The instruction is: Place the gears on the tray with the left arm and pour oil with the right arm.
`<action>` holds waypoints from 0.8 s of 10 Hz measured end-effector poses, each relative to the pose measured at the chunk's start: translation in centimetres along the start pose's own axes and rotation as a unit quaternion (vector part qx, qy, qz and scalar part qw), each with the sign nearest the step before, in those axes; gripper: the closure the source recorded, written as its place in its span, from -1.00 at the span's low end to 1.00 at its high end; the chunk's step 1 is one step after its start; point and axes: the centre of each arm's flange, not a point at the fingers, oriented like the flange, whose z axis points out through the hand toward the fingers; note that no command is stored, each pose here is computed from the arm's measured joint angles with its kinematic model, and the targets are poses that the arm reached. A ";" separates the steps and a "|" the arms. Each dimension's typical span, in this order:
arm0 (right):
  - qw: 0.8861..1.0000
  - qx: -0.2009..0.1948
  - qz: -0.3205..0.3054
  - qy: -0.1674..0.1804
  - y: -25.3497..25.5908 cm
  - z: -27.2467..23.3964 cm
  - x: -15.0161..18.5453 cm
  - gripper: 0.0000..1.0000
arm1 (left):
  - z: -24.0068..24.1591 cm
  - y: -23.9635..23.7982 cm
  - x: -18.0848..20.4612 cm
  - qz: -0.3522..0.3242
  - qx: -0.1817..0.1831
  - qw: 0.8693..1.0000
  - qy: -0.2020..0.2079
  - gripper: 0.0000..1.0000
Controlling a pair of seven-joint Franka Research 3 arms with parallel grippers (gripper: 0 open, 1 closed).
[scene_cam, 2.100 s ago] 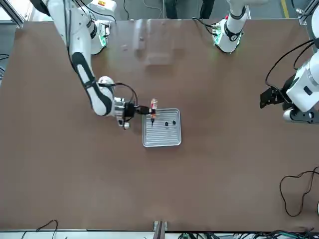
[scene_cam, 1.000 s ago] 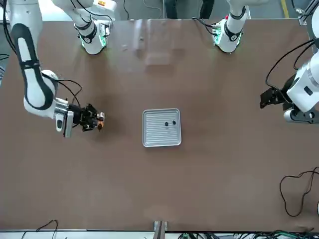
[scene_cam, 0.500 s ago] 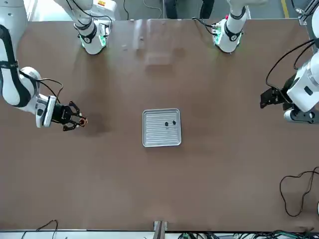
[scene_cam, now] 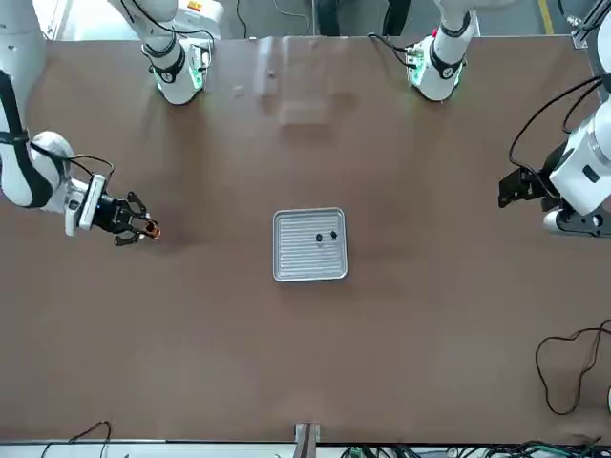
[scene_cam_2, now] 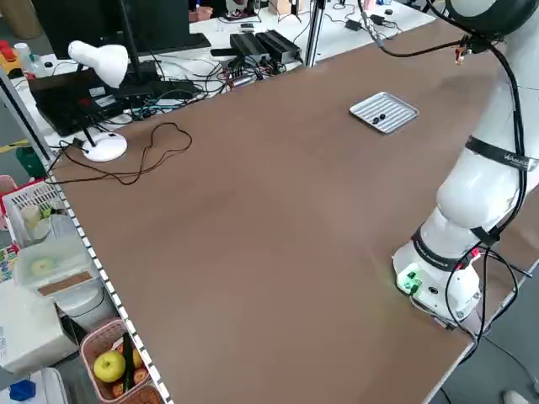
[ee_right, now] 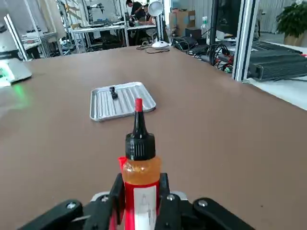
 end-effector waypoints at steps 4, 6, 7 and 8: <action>0.999 0.002 -0.017 0.030 0.7 -3.8 -5.9 0.38 | 0.0 0.0 0.0 0.000 0.000 1.000 0.000 -0.98; 0.998 0.001 -0.037 0.047 1.1 -4.2 -7.7 0.38 | 0.0 0.1 0.0 0.000 0.000 1.000 0.000 -0.98; 0.998 0.004 -0.040 0.057 1.3 -4.3 -8.0 0.38 | 0.0 0.0 0.0 0.000 0.000 1.000 0.000 -0.98; 0.997 0.004 -0.040 0.063 1.5 -4.4 -8.2 0.38 | 0.0 0.1 0.0 0.000 0.000 1.000 0.000 -0.98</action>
